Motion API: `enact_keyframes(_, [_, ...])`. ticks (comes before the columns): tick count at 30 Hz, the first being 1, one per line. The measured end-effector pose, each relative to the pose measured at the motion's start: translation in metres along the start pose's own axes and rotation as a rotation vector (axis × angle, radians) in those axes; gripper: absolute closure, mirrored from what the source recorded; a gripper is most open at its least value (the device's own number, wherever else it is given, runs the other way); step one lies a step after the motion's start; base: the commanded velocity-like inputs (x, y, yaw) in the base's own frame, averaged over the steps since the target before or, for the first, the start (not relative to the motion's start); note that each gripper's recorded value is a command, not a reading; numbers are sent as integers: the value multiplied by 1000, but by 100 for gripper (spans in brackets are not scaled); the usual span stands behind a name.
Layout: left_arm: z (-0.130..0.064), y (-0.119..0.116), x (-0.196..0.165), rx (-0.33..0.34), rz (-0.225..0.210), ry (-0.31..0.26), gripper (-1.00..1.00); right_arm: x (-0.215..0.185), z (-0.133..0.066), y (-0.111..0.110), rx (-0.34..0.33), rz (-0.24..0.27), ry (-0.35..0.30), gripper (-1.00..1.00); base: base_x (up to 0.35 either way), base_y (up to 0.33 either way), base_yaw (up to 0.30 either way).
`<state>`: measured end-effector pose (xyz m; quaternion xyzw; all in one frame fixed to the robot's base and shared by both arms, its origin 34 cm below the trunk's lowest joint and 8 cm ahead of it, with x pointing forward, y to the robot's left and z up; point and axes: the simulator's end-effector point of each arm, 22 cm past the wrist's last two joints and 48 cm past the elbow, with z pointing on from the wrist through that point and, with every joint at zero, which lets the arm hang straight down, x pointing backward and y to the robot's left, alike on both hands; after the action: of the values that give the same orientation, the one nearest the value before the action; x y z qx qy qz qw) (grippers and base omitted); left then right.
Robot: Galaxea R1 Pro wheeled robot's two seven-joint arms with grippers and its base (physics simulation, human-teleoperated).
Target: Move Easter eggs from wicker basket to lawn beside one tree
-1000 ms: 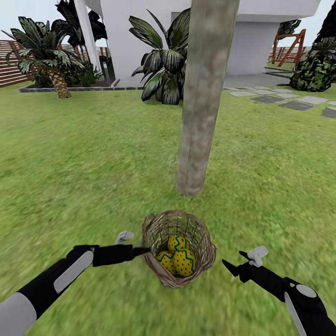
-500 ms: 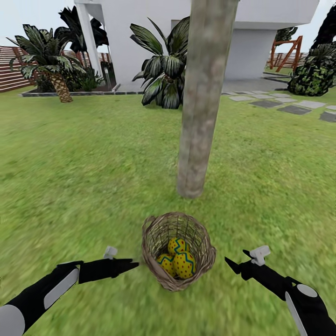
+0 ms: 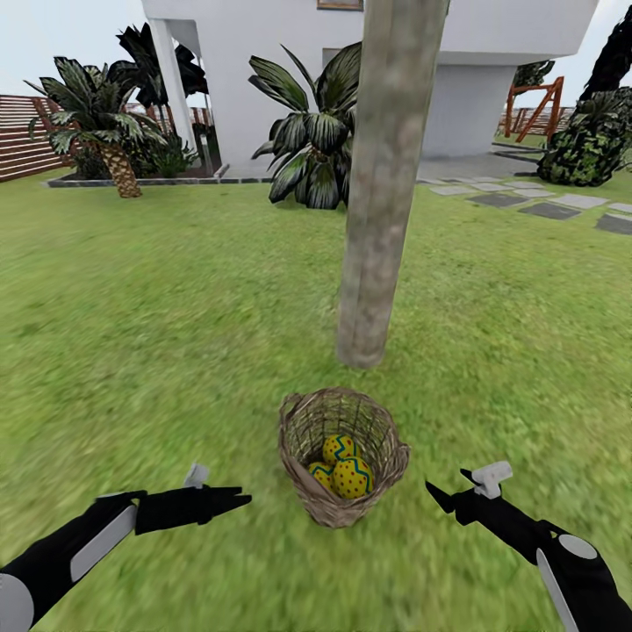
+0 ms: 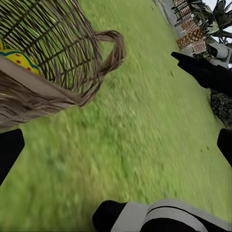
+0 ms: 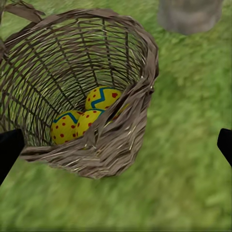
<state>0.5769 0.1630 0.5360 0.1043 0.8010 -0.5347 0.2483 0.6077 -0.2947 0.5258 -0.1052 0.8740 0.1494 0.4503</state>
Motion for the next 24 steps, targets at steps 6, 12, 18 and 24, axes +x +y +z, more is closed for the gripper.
enact_keyframes(6, [2,0,-1,-1,-8,-5,-100,-3,-2,-2,12,12,19,-100,-2,19,0])
enact_keyframes(12, [1,5,0,-21,-14,-5,-100,6,-15,-21,43,77,171,-100,0,145,0])
enact_keyframes(18, [2,5,0,-22,-15,-5,-100,3,-26,-45,77,89,239,-100,0,11,0])
enact_keyframes(24, [2,8,1,-29,-17,-6,-100,-27,-23,-58,84,104,260,-100,3,-7,0])
